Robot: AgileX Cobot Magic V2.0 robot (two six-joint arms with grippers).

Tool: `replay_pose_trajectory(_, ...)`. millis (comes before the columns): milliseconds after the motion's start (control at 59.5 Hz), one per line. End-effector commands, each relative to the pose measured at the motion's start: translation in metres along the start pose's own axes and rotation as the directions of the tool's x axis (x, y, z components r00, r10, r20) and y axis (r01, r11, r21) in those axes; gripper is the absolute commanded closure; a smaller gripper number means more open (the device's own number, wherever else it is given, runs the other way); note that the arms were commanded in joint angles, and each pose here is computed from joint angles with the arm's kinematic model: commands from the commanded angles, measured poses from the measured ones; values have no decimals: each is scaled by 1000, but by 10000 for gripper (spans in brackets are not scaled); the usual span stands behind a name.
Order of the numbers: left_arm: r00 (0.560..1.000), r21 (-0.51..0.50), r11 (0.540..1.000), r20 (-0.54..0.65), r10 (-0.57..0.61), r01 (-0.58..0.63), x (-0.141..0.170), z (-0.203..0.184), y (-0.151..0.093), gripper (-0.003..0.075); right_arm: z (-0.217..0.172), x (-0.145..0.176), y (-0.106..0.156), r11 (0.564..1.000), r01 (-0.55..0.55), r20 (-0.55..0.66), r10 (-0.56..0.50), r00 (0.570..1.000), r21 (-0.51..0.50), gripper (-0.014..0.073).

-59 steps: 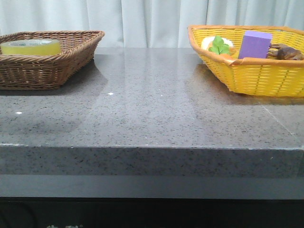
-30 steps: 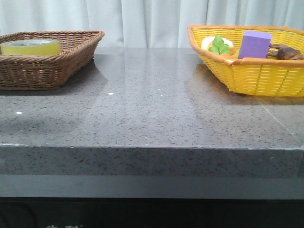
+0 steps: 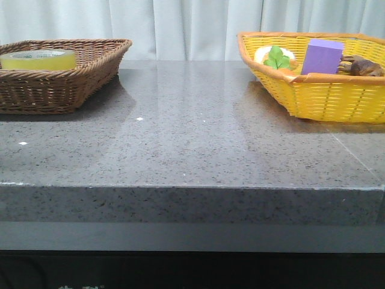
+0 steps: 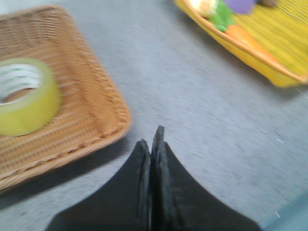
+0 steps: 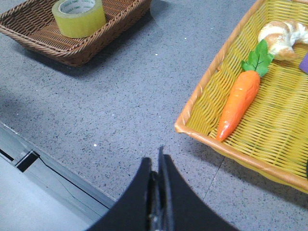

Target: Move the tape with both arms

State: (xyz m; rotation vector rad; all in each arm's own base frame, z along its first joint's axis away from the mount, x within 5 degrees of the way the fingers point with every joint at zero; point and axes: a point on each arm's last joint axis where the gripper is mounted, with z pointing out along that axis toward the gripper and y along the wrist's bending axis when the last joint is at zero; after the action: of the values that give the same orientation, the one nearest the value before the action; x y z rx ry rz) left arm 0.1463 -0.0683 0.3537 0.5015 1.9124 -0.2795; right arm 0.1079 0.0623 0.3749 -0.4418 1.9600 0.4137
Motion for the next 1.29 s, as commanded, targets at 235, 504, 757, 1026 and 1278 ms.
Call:
replay_pose_trajectory(235,950,-267,948,299,-86,171,74,-42,21,741,-5,-14,0,1000,4,102,-4,995,3,662)
replay_pose_trajectory(504,900,-343,914,433,-51,217,142,-52,13,741,-5,-14,0,1000,4,102,-4,995,3,662)
replay_pose_trajectory(757,865,-355,908,502,-16,223,174,-49,9,741,-5,-14,0,1000,4,103,-4,995,3,662)
replay_pose_trajectory(1026,867,-354,908,498,-18,222,173,-49,9,741,-4,-13,0,1000,4,95,-4,995,3,662)
replay_pose_trajectory(1278,866,-359,909,500,-5,212,173,-49,9,741,-4,-13,0,1000,4,95,-4,995,3,662)
